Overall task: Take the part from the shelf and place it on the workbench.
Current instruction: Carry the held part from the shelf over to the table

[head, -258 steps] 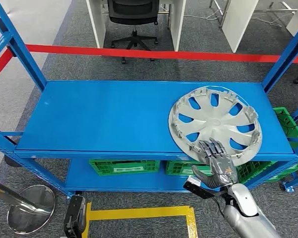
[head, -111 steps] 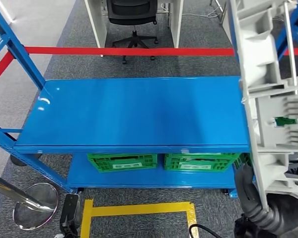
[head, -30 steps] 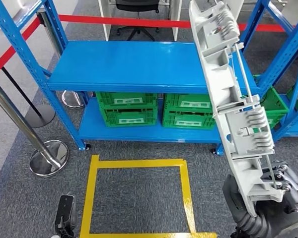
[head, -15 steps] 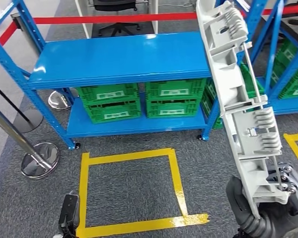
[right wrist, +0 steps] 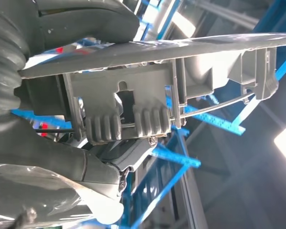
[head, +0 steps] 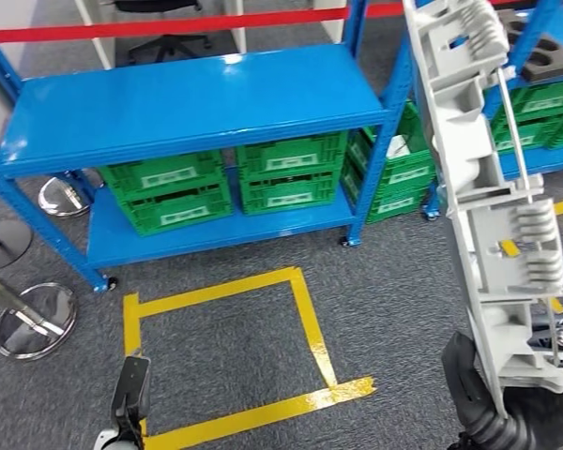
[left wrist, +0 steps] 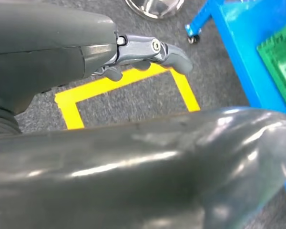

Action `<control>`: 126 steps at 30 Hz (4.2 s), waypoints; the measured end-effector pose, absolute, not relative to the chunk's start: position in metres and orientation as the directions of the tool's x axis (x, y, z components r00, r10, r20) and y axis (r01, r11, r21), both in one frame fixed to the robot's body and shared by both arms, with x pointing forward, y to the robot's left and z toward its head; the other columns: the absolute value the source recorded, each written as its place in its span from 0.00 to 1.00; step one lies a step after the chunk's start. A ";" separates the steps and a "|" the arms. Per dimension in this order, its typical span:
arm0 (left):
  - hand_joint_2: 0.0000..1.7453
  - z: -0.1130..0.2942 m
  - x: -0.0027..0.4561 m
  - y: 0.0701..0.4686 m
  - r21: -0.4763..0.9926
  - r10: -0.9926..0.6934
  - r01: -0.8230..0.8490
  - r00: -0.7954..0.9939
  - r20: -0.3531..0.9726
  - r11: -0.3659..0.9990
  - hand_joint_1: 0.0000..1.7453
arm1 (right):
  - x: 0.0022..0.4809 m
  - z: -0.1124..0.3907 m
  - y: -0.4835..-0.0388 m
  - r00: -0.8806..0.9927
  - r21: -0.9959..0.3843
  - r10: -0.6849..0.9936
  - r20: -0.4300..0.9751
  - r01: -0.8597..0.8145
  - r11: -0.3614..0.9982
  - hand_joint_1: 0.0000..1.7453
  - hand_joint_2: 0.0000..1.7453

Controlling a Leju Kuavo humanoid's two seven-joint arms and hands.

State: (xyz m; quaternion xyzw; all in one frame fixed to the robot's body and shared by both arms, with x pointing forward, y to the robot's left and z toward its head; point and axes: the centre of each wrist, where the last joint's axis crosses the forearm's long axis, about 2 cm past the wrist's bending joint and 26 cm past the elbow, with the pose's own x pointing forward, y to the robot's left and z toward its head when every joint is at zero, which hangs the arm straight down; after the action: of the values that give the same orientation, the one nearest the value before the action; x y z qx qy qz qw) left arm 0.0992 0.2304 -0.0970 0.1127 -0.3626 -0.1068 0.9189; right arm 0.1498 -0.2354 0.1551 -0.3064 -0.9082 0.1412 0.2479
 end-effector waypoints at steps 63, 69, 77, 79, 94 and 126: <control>0.00 -0.096 0.101 0.229 0.282 -0.314 0.166 0.705 0.636 0.945 0.00 | 0.146 0.158 -0.223 -0.680 -0.339 0.593 0.432 0.486 0.805 1.00 1.00; 0.00 -0.095 0.105 0.226 0.272 -0.299 0.152 0.692 0.657 0.950 0.00 | 0.150 0.159 -0.226 -0.677 -0.327 0.594 0.434 0.496 0.804 1.00 1.00; 0.00 -0.097 0.099 0.229 0.295 -0.313 0.153 0.707 0.634 0.943 0.00 | 0.154 0.160 -0.230 -0.673 -0.314 0.597 0.436 0.509 0.802 1.00 1.00; 0.00 -0.097 0.097 0.230 0.287 -0.299 0.141 0.705 0.643 0.948 0.00 | 0.155 0.160 -0.231 -0.672 -0.312 0.597 0.438 0.509 0.802 1.00 1.00; 0.00 -0.098 0.095 0.228 0.284 -0.265 0.099 0.724 0.637 0.954 0.00 | 0.155 0.158 -0.232 -0.666 -0.322 0.603 0.439 0.511 0.797 1.00 1.00; 0.00 -0.098 0.093 0.228 0.251 -0.251 0.115 0.745 0.618 0.961 0.00 | 0.154 0.158 -0.238 -0.639 -0.362 0.656 0.401 0.548 0.754 1.00 1.00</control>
State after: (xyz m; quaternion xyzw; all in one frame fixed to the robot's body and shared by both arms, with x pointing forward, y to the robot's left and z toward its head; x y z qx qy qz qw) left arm 0.0929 0.2276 -0.0981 0.0986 -0.3432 -0.0985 0.9289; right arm 0.1536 -0.2382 0.1583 -0.3347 -0.8993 0.1038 0.2615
